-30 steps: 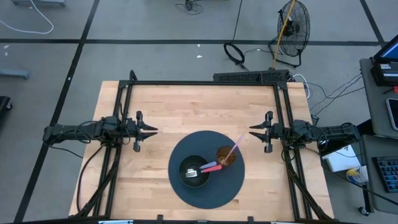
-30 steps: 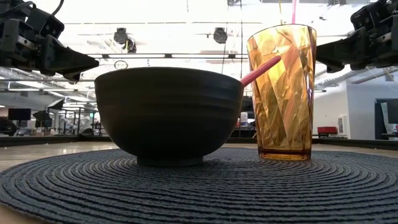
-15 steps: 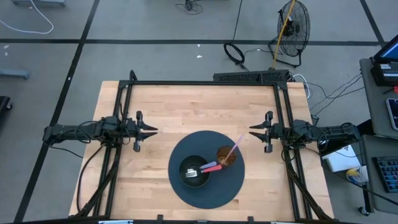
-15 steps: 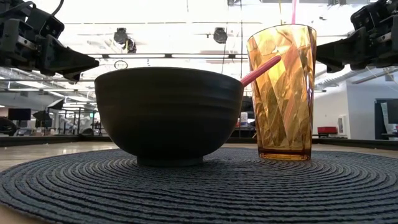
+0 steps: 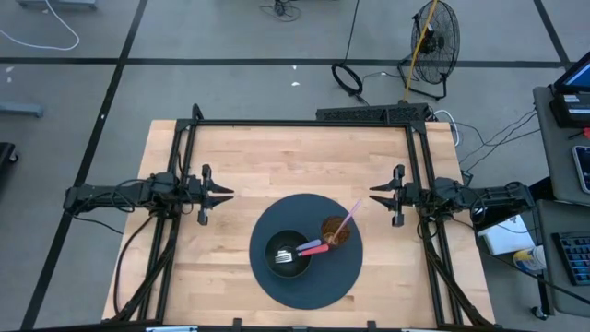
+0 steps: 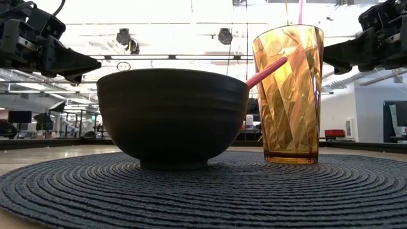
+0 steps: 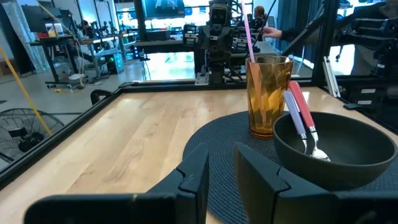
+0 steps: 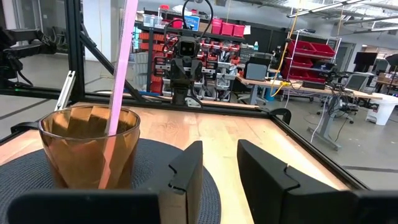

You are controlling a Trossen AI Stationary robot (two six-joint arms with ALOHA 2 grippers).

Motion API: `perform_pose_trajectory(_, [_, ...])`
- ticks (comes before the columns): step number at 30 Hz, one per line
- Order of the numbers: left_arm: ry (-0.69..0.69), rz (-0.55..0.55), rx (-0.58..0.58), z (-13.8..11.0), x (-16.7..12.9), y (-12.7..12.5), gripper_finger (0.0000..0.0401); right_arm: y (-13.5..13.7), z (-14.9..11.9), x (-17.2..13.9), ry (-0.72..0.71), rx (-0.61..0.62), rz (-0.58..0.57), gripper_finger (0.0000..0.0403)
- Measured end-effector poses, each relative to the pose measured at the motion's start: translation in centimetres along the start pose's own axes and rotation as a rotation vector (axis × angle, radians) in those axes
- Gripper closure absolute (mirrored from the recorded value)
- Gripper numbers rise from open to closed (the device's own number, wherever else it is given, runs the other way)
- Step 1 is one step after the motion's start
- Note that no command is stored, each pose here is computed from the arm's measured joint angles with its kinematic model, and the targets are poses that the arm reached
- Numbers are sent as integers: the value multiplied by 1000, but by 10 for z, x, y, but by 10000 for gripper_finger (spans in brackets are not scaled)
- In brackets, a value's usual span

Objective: Pick & Place Utensil
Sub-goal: Return to Home Position

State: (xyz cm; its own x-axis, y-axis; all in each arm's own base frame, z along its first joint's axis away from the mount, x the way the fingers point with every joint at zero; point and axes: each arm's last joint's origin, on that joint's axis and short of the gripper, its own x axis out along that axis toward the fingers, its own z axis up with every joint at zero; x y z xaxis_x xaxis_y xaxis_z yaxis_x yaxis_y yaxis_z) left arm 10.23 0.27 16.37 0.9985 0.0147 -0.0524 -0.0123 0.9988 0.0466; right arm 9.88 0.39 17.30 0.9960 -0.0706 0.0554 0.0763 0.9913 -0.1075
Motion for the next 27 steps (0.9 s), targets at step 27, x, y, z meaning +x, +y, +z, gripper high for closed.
perform_pose_trajectory(27, [0,0,0,0,0,0,325,0,0,0,0,0,0,309])
